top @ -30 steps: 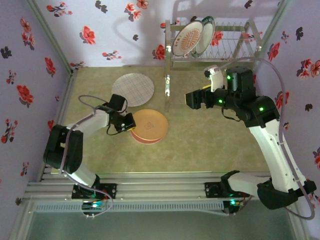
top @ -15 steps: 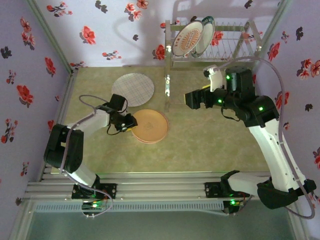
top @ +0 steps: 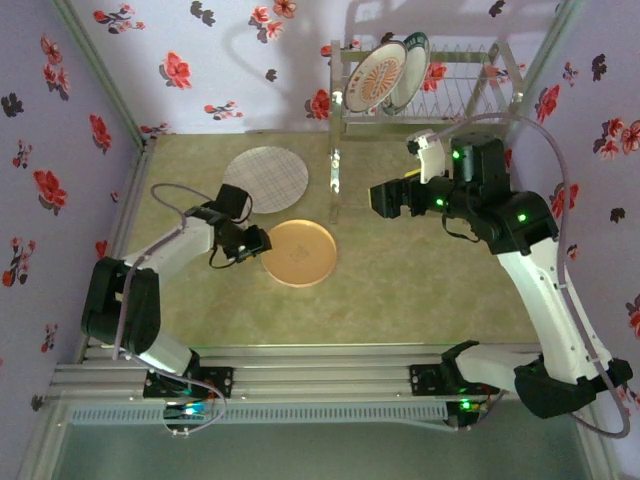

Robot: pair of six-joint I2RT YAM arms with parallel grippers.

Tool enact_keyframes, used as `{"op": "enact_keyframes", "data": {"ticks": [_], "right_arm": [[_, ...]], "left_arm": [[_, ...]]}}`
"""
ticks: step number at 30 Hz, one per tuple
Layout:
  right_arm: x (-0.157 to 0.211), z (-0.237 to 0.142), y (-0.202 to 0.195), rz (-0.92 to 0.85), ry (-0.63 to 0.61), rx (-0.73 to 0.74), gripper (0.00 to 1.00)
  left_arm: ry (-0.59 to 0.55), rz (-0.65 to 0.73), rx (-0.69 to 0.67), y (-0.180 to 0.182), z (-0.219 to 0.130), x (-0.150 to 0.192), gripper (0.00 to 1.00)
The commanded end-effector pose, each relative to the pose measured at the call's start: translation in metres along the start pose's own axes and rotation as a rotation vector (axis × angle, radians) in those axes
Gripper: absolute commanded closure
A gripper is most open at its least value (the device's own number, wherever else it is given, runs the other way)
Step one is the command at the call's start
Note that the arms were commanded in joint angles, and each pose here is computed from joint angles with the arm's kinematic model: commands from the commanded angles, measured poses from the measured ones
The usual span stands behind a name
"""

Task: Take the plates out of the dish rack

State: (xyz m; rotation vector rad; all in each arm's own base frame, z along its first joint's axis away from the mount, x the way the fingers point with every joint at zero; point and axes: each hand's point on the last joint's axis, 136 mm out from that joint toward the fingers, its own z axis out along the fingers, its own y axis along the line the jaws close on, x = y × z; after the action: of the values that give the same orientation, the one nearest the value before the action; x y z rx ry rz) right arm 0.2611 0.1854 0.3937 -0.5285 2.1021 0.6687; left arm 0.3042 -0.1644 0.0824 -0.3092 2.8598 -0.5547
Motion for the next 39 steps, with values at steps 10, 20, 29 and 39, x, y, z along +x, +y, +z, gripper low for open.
{"op": "enact_keyframes", "data": {"ticks": [10,20,29,39], "right_arm": [[-0.093,-0.085,-0.065,-0.034,-0.423,0.538,0.08],[-0.167,-0.070,-0.117,0.153,-0.567,0.667,0.10],[-0.196,-0.026,-0.160,0.238,-0.591,0.684,0.19],[-0.196,0.015,-0.186,0.235,-0.538,0.712,0.35]], "left_arm": [[-0.294,0.037,0.074,-0.044,-0.100,-0.047,0.48],[-0.678,0.109,0.467,-0.133,-0.247,-0.091,0.41],[-0.924,0.245,0.878,-0.193,-0.372,-0.080,0.34],[-0.949,0.245,0.923,-0.198,-0.393,-0.076,0.34]]}}
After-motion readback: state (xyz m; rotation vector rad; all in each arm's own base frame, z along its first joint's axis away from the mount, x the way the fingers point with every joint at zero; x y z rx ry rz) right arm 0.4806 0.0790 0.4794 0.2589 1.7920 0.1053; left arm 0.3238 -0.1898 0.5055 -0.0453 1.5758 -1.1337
